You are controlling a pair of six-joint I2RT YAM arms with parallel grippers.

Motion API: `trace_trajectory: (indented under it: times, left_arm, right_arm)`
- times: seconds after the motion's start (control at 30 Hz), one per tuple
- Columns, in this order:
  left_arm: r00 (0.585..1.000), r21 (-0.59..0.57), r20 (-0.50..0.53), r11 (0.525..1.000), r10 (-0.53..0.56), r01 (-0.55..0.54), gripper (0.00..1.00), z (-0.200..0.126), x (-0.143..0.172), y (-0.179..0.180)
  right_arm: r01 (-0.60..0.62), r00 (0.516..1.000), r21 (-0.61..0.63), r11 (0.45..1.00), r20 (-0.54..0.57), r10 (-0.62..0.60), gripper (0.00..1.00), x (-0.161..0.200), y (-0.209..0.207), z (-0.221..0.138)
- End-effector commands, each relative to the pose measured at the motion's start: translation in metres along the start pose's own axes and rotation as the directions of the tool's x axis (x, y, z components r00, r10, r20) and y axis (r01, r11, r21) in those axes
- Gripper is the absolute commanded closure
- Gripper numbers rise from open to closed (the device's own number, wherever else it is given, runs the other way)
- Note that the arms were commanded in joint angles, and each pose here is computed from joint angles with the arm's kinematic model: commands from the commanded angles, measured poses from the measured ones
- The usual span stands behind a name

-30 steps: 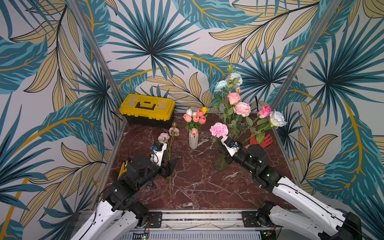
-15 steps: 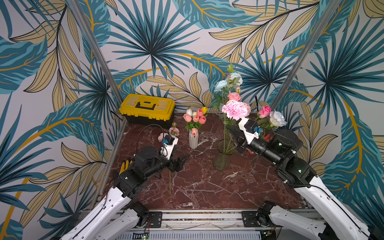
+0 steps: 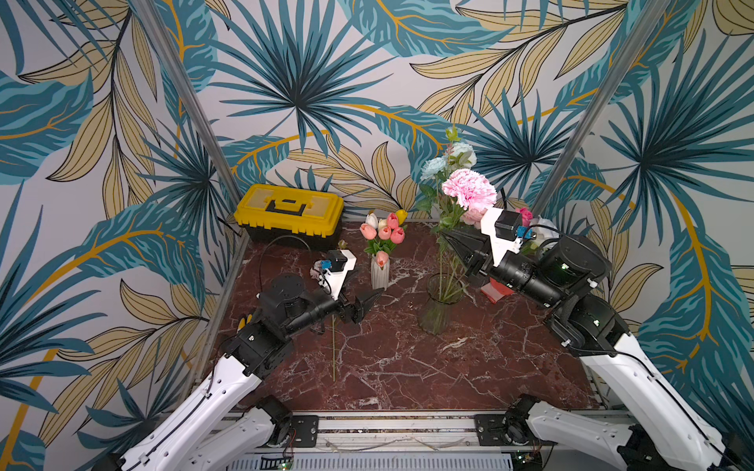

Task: Pick out pink flowers from the vase
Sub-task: Pick up the flower from the vase, then place the flower at the center of the board.

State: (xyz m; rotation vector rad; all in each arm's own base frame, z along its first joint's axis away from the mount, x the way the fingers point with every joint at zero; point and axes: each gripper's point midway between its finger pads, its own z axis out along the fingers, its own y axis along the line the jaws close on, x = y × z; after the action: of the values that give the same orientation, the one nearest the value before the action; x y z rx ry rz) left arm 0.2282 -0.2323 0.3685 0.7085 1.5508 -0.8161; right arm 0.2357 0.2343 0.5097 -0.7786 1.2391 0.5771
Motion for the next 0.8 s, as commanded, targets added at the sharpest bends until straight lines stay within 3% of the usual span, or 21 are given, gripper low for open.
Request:
trace_trajectory:
  times: [0.0,0.23,0.53,0.6,0.77]
  left_arm:
    - [0.993,0.059,0.097,0.995,0.074,-0.08,0.2,0.001,-0.031,-0.013]
    - [0.992,0.253,0.1,0.962,0.075,-0.098,0.24,0.018,-0.027,-0.038]
    - [0.998,0.327,0.045,0.944,0.032,-0.045,0.32,0.036,-0.011,-0.041]
    - [0.999,0.334,0.039,0.942,0.025,-0.036,0.39,0.038,-0.008,-0.041]
    - [1.0,0.352,0.012,0.936,-0.002,-0.002,0.75,0.042,-0.003,-0.042]
  right_arm:
    - [-0.081,0.996,-0.053,0.995,0.036,0.083,1.0,0.011,0.011,0.009]
    - [-0.141,0.989,-0.108,0.984,0.036,0.146,1.0,0.051,0.03,0.022]
    - [-0.17,0.985,-0.147,0.974,0.018,0.174,1.0,0.07,0.05,0.035]
    - [-0.173,0.984,-0.153,0.973,0.011,0.177,1.0,0.073,0.054,0.036]
    - [-0.177,0.984,-0.155,0.972,-0.016,0.176,1.0,0.082,0.059,0.038]
